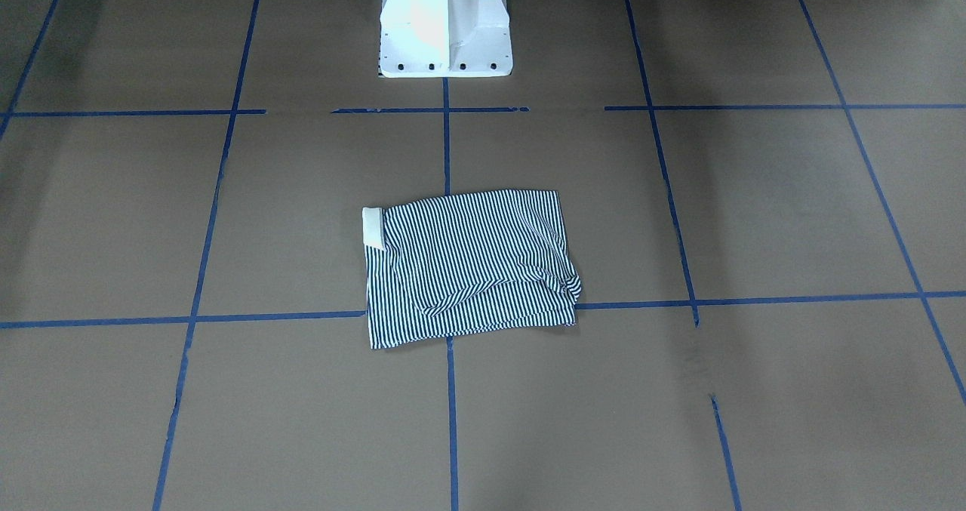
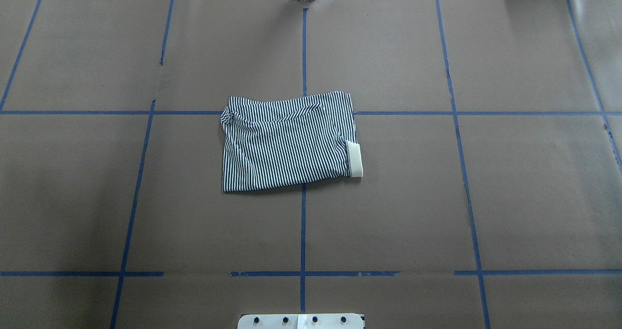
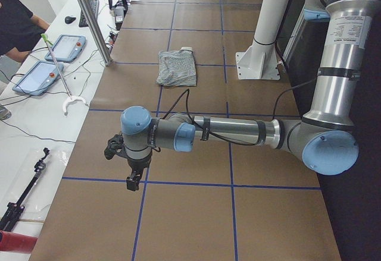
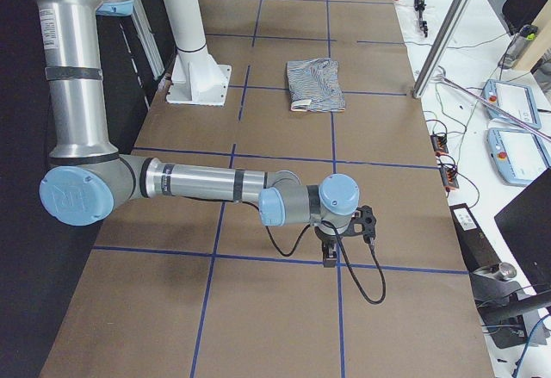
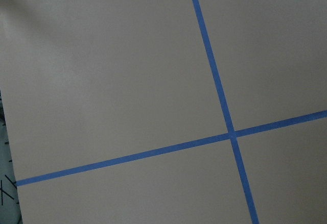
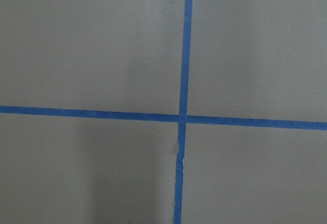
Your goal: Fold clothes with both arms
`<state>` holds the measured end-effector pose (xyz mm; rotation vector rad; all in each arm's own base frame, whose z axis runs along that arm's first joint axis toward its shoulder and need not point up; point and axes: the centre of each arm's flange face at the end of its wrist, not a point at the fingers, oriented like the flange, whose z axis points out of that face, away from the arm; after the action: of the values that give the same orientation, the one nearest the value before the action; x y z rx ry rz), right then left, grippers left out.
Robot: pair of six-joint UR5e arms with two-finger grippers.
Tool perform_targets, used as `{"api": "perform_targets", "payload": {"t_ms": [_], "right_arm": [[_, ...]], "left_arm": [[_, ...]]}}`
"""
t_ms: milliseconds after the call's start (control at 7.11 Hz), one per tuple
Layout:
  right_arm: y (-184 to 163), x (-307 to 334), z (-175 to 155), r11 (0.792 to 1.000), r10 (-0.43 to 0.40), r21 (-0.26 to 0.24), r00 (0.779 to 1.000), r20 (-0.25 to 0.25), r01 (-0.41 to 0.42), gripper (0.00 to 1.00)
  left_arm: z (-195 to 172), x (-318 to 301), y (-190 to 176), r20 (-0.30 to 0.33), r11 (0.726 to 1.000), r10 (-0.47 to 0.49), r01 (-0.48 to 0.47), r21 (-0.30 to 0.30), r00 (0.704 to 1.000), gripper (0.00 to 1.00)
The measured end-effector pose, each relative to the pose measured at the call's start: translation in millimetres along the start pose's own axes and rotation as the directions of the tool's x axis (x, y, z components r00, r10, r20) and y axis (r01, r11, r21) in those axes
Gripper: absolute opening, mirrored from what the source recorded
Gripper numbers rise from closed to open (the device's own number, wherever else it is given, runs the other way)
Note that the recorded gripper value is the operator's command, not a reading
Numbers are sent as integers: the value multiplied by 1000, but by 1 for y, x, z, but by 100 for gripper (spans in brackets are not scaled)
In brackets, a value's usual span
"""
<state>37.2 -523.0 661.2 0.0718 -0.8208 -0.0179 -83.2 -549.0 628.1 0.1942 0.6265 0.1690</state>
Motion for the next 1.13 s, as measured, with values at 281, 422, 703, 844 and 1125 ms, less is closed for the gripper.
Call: {"api": "perform_targets", "payload": {"t_ms": [281, 422, 703, 844, 1125], "right_arm": [[5, -8, -11, 1000, -8, 13, 1000, 5, 8, 100], [14, -16, -23, 1000, 9, 7, 1000, 7, -9, 100], [32, -34, -46, 997, 65, -34, 998, 2, -65, 100], [37, -34, -48, 996, 79, -45, 997, -2, -79, 100], [37, -26, -42, 997, 53, -64, 999, -7, -53, 100]], "left_arm": [[1, 0, 1, -1, 1000, -4, 4, -3, 1000, 100], [1, 0, 2, -2, 1000, -4, 4, -4, 1000, 100], [0, 1, 3, -2, 1000, -4, 4, -4, 1000, 100], [0, 1, 3, -2, 1000, -5, 5, -4, 1000, 100], [1, 0, 3, -3, 1000, -5, 5, -4, 1000, 100]]}}
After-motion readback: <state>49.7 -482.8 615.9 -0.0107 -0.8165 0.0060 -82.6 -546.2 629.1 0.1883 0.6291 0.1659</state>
